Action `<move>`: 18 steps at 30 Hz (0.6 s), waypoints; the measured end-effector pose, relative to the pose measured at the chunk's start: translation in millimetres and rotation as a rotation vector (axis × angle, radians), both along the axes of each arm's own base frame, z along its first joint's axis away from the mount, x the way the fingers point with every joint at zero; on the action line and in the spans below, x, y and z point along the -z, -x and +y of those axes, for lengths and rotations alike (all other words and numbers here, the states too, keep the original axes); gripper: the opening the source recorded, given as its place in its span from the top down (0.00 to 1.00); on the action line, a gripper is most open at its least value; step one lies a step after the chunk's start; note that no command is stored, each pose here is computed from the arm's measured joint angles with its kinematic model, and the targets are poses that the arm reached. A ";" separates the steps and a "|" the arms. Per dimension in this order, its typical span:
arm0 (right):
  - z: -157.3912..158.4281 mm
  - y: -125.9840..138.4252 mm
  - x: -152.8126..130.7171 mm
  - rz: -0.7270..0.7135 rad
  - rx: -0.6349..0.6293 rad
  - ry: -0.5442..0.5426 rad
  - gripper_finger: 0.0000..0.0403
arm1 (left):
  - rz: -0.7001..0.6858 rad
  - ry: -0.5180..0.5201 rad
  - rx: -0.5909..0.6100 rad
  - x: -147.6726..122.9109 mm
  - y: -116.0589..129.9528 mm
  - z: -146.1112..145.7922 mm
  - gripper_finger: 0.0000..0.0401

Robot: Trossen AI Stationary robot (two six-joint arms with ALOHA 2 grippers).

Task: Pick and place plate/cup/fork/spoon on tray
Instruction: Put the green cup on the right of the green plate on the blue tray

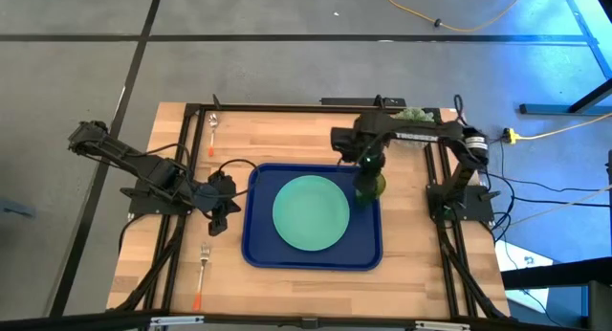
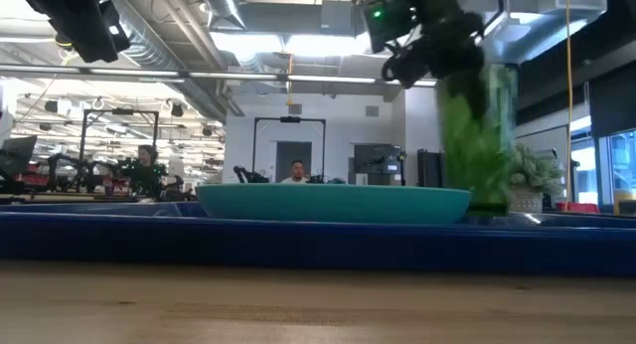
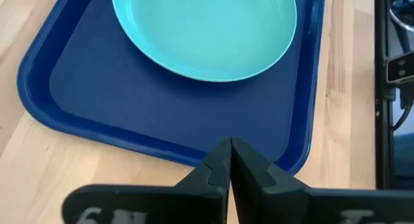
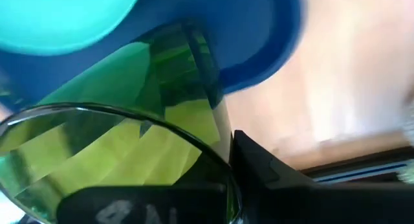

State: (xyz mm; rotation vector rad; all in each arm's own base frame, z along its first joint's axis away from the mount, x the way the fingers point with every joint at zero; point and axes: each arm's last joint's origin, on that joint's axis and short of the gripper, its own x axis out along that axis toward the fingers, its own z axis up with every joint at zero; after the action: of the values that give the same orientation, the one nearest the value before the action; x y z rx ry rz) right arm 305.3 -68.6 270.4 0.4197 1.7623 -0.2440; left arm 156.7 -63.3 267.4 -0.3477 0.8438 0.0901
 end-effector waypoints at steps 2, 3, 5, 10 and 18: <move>-6.8 -5.5 -1.7 -0.003 0.005 0.041 0.97 | -0.001 -0.011 0.013 0.0 0.0 0.0 1.00; -10.1 -7.9 -2.2 -0.002 0.005 0.067 0.97 | -0.001 -0.012 0.013 0.0 0.0 0.0 1.00; -15.0 -12.6 -1.4 -0.002 0.010 0.083 0.97 | -0.001 -0.012 0.013 0.0 0.0 0.0 1.00; -20.0 -12.4 2.5 0.008 -0.017 0.063 0.97 | 0.000 -0.007 0.008 0.0 0.0 0.0 1.00; -26.9 -9.5 5.7 0.014 -0.025 0.044 0.97 | 0.001 0.016 -0.018 0.0 0.0 0.0 1.00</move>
State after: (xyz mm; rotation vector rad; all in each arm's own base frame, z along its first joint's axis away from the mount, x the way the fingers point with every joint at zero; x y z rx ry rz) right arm 314.8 -95.5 264.7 0.3652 1.7720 -0.2684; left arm 156.7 -63.3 267.4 -0.3707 0.8432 0.1004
